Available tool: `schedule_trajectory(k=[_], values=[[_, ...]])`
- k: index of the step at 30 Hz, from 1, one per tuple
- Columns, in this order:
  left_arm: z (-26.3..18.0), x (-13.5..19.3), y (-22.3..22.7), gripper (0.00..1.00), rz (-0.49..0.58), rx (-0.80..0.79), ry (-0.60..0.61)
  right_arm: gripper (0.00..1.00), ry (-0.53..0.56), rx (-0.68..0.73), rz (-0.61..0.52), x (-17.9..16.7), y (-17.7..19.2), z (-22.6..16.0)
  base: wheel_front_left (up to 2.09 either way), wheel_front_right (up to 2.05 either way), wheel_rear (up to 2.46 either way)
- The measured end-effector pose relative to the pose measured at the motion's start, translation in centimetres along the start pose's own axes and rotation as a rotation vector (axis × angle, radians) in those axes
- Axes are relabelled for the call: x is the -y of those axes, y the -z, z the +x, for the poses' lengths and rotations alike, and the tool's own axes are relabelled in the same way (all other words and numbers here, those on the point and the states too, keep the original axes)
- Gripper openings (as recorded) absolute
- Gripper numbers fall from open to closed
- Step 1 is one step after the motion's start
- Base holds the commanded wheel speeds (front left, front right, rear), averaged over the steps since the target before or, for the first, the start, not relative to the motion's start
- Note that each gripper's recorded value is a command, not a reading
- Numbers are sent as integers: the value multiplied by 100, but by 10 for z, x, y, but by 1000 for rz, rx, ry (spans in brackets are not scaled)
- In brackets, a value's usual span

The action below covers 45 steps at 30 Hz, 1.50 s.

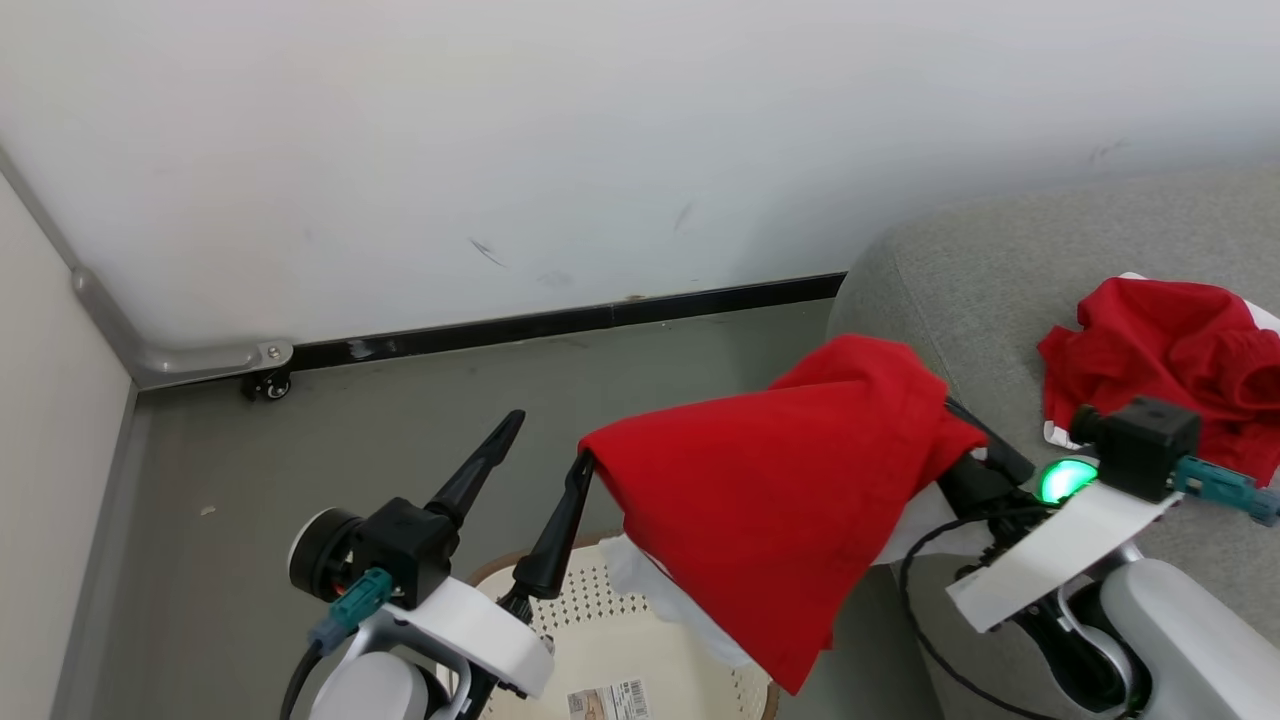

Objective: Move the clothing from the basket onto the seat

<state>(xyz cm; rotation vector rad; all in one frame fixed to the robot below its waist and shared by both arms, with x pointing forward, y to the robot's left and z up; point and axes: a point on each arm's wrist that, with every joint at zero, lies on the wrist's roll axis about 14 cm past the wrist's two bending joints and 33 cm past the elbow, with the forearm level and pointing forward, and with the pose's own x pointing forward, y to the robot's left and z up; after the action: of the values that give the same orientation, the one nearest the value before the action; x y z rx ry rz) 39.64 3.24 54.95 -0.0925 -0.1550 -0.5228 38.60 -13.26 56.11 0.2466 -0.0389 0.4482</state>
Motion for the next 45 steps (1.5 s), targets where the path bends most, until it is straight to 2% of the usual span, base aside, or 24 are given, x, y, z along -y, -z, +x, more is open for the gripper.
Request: schedule_trajectory(k=[8, 20, 35, 45], values=[[0, -3, -1, 100, -26, 9, -23, 0, 112, 21, 9, 34, -2, -23, 0, 0, 0], [10, 19, 1, 100, -54, 11, 28, 0, 333, 61, 44, 83, 2, -85, 0, 0, 0], [25, 45, 5, 100, -85, 6, 98, 0, 471, 107, 57, 93, 3, -141, 0, 0, 0], [34, 59, 8, 100, -106, 6, 135, 0, 533, 131, 87, 91, 4, -164, 0, 0, 0]])
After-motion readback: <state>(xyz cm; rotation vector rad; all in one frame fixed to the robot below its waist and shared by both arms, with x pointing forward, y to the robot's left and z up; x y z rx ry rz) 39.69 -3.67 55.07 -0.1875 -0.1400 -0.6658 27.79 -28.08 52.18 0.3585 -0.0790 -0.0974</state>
